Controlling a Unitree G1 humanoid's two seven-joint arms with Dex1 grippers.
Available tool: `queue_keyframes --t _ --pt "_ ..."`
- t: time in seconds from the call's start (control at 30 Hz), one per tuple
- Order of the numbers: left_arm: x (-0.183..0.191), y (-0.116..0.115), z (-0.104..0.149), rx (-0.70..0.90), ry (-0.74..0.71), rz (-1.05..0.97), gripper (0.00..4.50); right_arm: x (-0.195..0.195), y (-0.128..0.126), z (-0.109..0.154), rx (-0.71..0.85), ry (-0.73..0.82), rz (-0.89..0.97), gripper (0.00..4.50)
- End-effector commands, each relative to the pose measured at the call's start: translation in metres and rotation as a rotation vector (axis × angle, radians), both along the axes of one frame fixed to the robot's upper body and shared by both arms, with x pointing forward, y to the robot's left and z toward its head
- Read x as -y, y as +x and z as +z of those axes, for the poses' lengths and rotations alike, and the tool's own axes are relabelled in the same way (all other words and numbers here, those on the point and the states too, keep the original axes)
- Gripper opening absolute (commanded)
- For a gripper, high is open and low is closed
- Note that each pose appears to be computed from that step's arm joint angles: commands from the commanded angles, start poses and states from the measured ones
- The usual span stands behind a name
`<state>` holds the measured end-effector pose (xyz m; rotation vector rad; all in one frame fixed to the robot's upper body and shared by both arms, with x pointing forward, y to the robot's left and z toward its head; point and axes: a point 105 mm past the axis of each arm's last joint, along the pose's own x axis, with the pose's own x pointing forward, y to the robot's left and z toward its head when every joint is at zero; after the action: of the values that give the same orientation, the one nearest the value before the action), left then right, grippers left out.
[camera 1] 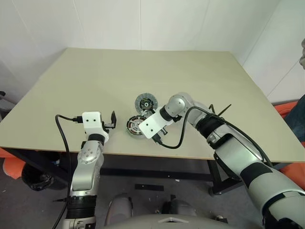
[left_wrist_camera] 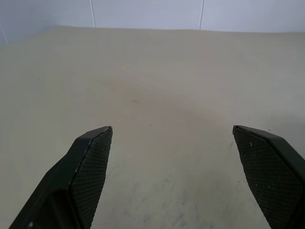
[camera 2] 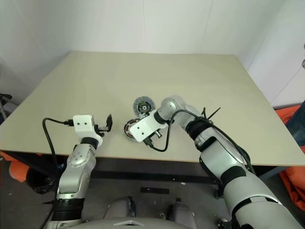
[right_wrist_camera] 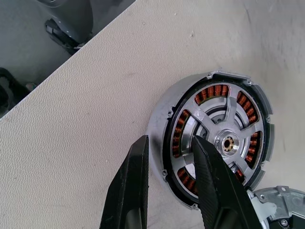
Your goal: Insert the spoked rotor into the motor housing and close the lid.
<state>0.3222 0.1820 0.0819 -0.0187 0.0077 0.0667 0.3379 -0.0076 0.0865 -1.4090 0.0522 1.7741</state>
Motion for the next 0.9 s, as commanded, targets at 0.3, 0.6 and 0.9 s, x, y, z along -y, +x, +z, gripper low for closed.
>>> queue_keyframes --t 0.3,0.6,0.9 --pt "0.001 0.003 0.01 0.052 0.004 0.006 4.29 0.001 0.002 0.012 0.026 -0.013 0.033 0.08" --pt "0.001 0.003 0.01 0.053 -0.001 0.007 4.29 0.001 0.002 0.011 0.022 -0.003 0.026 0.01" --pt "0.005 0.005 0.007 0.044 -0.002 -0.009 4.29 -0.009 0.018 0.038 -0.029 0.163 -0.231 0.01"
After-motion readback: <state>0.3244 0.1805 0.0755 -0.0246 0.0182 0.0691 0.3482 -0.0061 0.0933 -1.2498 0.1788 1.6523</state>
